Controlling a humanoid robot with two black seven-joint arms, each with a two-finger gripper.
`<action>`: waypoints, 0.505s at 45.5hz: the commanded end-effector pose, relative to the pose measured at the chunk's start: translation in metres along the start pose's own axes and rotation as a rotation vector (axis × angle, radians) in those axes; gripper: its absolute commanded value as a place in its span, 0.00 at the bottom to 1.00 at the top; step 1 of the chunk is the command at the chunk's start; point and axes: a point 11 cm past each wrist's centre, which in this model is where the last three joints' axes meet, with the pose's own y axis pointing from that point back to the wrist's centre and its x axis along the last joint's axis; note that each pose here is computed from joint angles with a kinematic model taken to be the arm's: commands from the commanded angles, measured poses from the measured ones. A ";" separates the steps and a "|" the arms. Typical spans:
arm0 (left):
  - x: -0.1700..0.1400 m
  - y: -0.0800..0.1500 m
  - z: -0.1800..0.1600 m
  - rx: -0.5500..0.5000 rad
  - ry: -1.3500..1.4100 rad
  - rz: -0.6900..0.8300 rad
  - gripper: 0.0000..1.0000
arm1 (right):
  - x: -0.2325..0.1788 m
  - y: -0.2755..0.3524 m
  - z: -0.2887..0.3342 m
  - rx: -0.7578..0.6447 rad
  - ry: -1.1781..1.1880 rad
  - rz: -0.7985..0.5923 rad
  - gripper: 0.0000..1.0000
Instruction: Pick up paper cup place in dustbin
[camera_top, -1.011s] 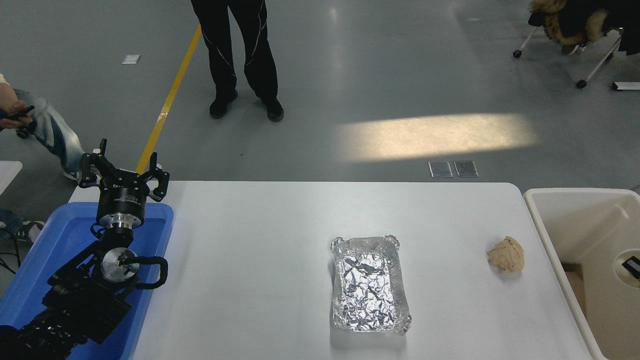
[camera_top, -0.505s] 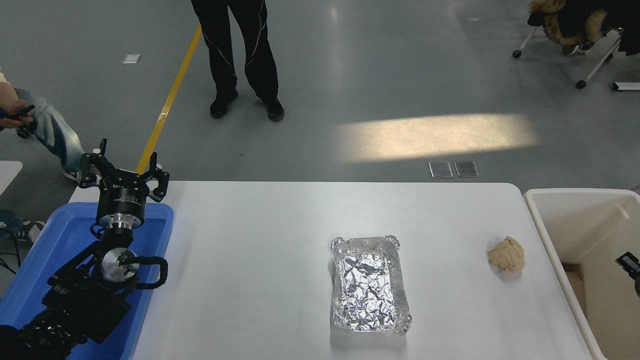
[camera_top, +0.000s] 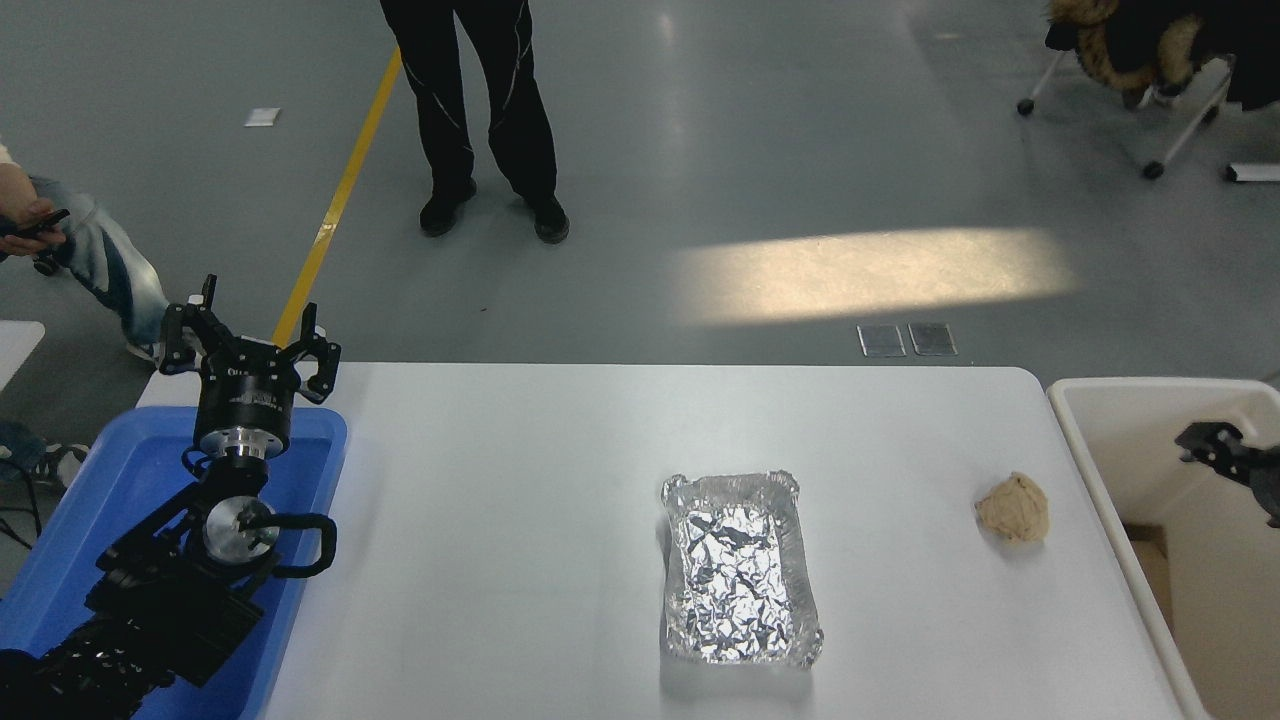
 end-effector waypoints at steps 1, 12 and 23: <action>0.001 0.001 0.000 0.000 0.001 0.002 0.99 | -0.026 0.115 -0.078 0.112 0.215 -0.130 1.00; 0.001 0.000 0.000 -0.002 0.003 0.003 0.99 | -0.052 0.201 -0.168 0.240 0.306 -0.209 1.00; 0.002 0.001 0.000 -0.004 0.002 0.006 0.99 | -0.094 0.264 -0.233 0.419 0.437 -0.379 1.00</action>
